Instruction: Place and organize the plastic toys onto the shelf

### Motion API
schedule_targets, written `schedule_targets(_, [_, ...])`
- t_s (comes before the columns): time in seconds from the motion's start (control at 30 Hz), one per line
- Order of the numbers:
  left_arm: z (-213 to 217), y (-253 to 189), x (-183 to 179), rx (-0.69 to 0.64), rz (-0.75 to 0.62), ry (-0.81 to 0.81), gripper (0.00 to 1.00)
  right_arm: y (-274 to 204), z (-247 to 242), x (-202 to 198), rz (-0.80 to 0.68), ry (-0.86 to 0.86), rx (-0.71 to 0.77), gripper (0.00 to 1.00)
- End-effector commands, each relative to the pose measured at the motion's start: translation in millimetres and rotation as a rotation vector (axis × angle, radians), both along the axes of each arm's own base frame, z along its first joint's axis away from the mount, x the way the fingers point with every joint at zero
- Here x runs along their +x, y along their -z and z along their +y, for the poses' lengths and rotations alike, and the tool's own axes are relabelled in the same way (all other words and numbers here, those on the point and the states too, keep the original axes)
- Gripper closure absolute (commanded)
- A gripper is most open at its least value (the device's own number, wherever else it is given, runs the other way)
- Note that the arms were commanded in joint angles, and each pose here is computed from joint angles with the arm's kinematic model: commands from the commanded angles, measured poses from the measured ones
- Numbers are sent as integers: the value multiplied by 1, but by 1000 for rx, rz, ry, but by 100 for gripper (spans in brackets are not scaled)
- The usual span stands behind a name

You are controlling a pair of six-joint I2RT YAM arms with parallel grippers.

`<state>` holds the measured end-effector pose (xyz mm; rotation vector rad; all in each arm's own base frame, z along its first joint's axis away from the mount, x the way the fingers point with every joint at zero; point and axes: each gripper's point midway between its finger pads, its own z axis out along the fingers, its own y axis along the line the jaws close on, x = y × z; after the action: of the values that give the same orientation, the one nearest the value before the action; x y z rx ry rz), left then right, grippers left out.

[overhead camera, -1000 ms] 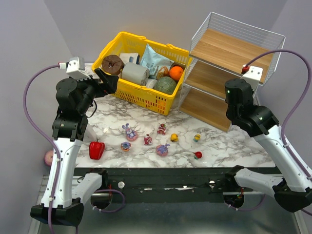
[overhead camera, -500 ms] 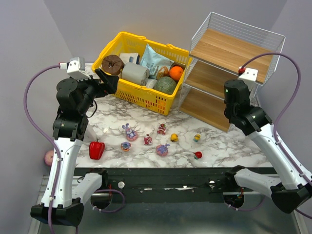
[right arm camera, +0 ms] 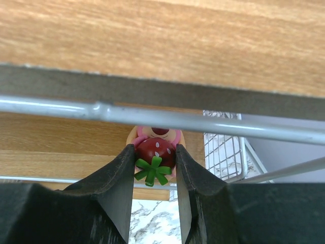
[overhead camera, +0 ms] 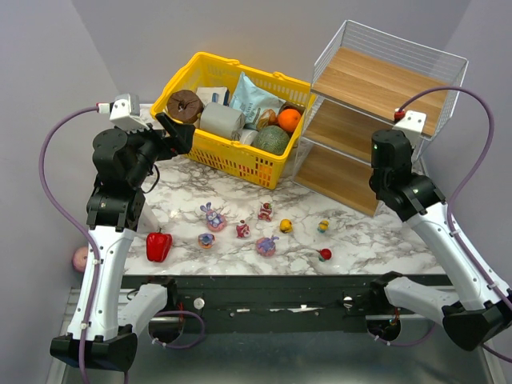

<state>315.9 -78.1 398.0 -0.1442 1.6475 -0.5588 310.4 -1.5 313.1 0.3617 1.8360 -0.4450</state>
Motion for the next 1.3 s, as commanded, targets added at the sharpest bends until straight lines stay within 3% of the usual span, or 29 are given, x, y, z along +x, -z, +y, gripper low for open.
schedule_targets(0.0, [0, -3, -1, -9, -19, 2, 1, -6, -6, 3, -23, 23, -20, 63])
schedule_targets(0.17, [1, -3, -2, -7, -19, -3, 1, -16, 0, 2, -53, -25, 11, 34])
schedule_targets(0.3, [2, -2, -2, -5, -18, -6, 1, -25, 4, -1, -78, -66, 35, 23])
schedule_targets(0.5, [3, -1, -2, -6, -15, -12, 1, -39, 24, -11, -95, -211, 120, 20])
schedule_targets(0.77, [7, 9, -3, 9, 9, -34, 1, -19, 110, -43, 13, -669, 359, 19])
schedule_targets(0.97, [8, 17, -6, 17, 23, -37, 1, 6, 163, -80, 55, -947, 430, 18])
schedule_targets(1.07, [-1, 22, -8, 25, 43, 22, 1, 33, 186, -90, 119, -1007, 439, 18])
schedule_targets(1.27, [-2, 45, -11, 22, 131, 30, 1, 80, 234, -85, 224, -938, 468, 18])
